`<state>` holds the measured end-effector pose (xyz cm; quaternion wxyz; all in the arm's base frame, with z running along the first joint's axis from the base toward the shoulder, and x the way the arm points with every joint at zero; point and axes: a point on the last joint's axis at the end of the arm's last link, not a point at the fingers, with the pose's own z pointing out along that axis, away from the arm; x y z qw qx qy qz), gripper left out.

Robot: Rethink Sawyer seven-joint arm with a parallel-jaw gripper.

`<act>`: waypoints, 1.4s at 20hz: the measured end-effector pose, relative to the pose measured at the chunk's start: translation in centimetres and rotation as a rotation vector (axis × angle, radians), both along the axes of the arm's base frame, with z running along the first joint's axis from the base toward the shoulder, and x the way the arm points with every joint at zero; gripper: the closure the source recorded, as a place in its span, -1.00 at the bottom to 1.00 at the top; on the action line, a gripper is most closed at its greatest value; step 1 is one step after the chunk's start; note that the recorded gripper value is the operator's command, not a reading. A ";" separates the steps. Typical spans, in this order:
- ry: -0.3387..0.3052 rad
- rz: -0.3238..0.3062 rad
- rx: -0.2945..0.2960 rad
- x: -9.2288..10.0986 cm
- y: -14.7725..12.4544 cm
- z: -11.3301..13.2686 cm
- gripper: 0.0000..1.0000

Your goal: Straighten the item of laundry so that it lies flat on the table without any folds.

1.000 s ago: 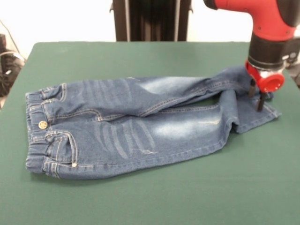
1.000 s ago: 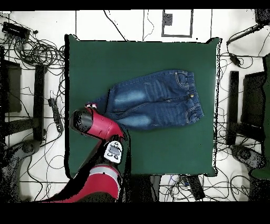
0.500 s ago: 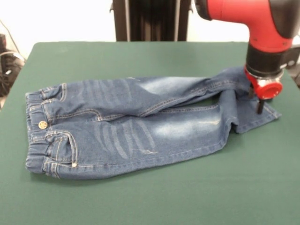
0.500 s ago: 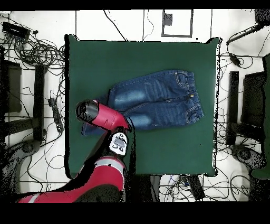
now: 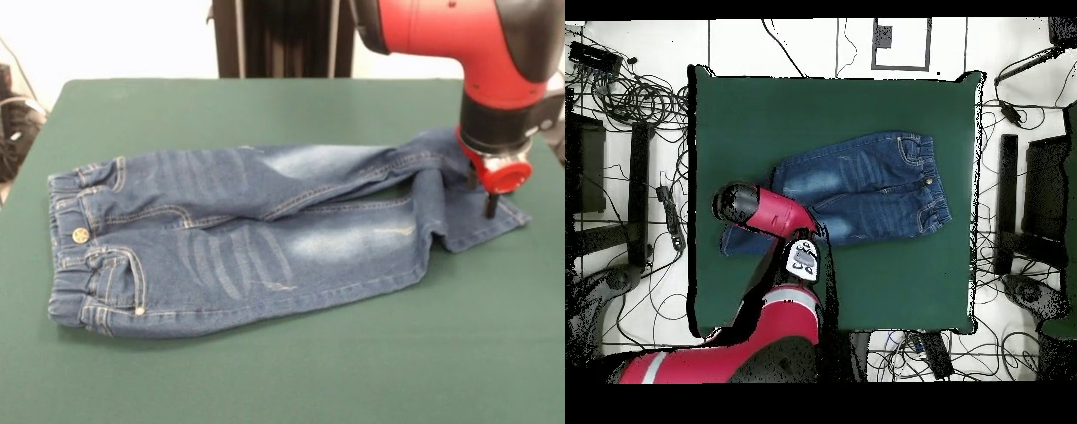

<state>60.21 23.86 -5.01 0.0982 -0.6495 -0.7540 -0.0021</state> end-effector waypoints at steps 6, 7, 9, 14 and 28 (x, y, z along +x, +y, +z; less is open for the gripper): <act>0.006 0.019 0.044 0.4 -0.5 -0.1 -1.00; 0.006 0.021 0.050 0.4 -0.6 -0.2 -1.00; 0.009 0.026 0.061 0.5 -0.7 -0.2 -1.00; 0.007 0.038 0.055 0.5 -0.5 -0.1 -1.00; -0.020 0.092 0.006 1.2 0.6 0.1 -1.00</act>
